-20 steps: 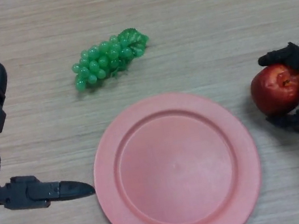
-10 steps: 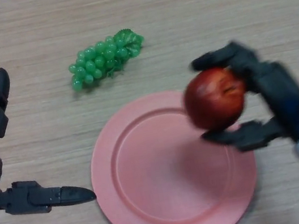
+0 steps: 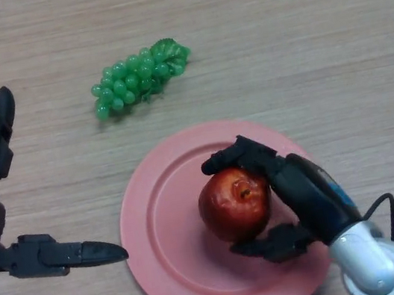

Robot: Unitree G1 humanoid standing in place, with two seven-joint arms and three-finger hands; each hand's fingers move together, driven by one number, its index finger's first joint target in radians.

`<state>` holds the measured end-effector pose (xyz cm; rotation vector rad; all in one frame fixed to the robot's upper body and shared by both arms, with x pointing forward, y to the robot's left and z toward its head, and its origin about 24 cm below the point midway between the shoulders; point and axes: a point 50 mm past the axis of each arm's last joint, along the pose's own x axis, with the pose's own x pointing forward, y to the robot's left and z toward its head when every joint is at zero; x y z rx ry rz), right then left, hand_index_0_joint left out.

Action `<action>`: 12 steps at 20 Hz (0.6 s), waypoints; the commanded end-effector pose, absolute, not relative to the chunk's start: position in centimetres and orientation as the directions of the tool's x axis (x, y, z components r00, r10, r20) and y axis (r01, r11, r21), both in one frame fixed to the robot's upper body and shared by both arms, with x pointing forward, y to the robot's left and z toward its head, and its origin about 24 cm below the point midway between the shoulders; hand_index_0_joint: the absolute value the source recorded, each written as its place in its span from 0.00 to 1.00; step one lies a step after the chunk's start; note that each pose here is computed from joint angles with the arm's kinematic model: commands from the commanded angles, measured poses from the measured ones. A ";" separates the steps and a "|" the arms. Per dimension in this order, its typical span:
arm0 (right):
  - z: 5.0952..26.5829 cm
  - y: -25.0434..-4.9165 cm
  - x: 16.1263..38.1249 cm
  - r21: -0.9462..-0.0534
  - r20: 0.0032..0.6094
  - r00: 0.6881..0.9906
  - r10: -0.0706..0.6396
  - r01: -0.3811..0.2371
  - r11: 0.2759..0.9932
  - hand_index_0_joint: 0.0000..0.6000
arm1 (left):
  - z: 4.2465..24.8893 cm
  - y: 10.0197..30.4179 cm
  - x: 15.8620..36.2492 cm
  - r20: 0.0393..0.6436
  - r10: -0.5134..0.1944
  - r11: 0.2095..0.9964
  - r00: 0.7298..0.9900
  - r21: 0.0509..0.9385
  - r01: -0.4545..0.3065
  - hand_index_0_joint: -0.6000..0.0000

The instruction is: Pick up the red apple and place it on the plate

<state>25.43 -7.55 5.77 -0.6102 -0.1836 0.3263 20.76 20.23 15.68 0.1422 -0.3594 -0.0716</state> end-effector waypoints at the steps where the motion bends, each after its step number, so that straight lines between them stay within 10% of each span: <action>1: 8.8 -6.8 25.9 -0.609 0.305 0.877 0.371 -0.120 0.784 1.00 | 18.7 20.0 19.5 0.544 -0.133 0.983 0.829 0.178 0.041 1.00; 5: 8.5 -7.2 26.6 -0.666 0.307 0.901 0.307 -0.026 0.745 1.00 | 18.7 20.4 19.3 0.557 -0.131 0.982 0.820 0.185 0.032 1.00; 10: 9.9 -7.2 26.5 -0.674 0.327 0.888 0.324 -0.021 0.738 0.01 | 18.5 20.3 19.2 0.554 -0.126 0.980 0.823 0.197 0.017 1.00; 12: 10.4 -7.2 26.3 -0.658 0.325 0.886 0.330 -0.039 0.752 0.00 | 18.4 20.1 19.2 0.552 -0.132 0.979 0.823 0.204 0.021 1.00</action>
